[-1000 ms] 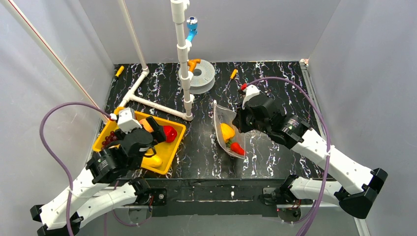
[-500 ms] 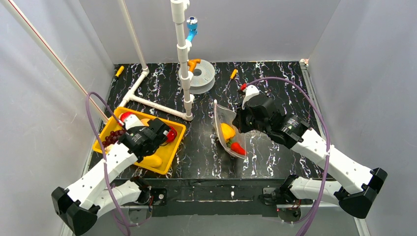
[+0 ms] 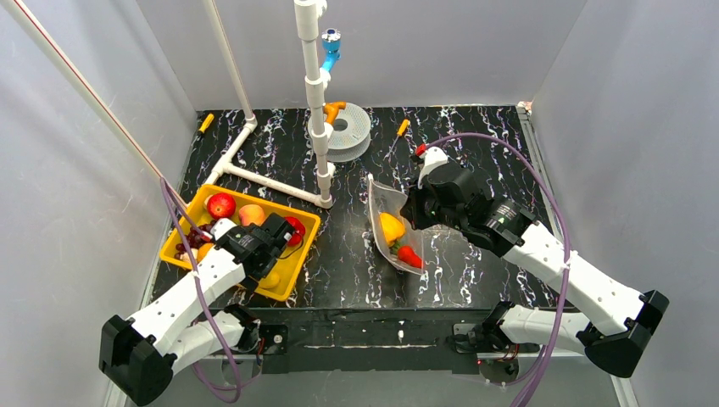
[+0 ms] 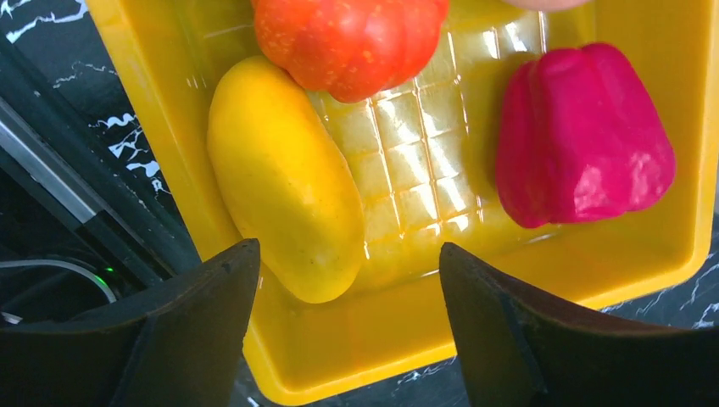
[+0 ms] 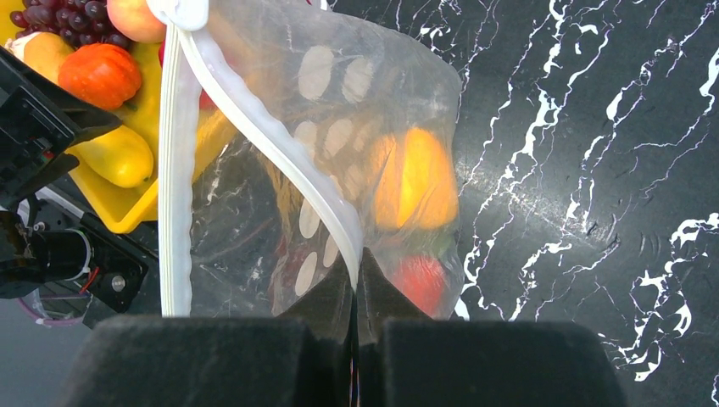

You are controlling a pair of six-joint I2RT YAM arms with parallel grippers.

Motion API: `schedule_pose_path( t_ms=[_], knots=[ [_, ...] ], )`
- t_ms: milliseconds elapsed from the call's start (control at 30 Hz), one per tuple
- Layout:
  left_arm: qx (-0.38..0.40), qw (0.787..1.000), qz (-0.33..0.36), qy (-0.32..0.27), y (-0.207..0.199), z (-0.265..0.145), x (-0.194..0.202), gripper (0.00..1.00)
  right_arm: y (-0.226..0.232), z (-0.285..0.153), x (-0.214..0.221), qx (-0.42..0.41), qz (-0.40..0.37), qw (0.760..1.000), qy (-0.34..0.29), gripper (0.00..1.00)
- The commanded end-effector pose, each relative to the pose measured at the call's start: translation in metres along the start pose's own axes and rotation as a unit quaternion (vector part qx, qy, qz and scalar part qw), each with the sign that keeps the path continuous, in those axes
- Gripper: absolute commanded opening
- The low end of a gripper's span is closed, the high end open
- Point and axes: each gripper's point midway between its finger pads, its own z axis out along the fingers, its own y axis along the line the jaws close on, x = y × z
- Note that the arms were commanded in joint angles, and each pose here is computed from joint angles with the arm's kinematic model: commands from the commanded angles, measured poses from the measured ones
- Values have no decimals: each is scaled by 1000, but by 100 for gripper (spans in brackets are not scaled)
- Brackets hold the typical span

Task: Place the food in the zip-top bag and seal the zipper
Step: Pick up the fake fruit from the bin.

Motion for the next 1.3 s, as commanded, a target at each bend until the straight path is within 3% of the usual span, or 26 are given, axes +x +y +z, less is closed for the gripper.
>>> schedule_pose_path(
  t_ms=[0,600,733,967,1067,1267],
  knots=[
    [-29,999,-41,-9,12,9,-1,71,4,-5,-11,-9,4,1000,-26,1],
    [-86,995,-47,-11,31,43,17,72,3,-5,-9,-6,4,1000,-23,1],
    [-80,996,-44,-5,26,41,16,65,2,-7,-9,-5,3,1000,-24,1],
    [-55,997,-47,-22,20,27,-1,43,2,-7,-11,-5,1,1000,-27,1],
    [-35,998,-46,-24,14,15,-10,40,2,-5,-12,-4,0,1000,-26,1],
    [94,995,-44,-6,-22,-23,-27,28,3,-4,-12,-4,-2,1000,-24,1]
  ],
)
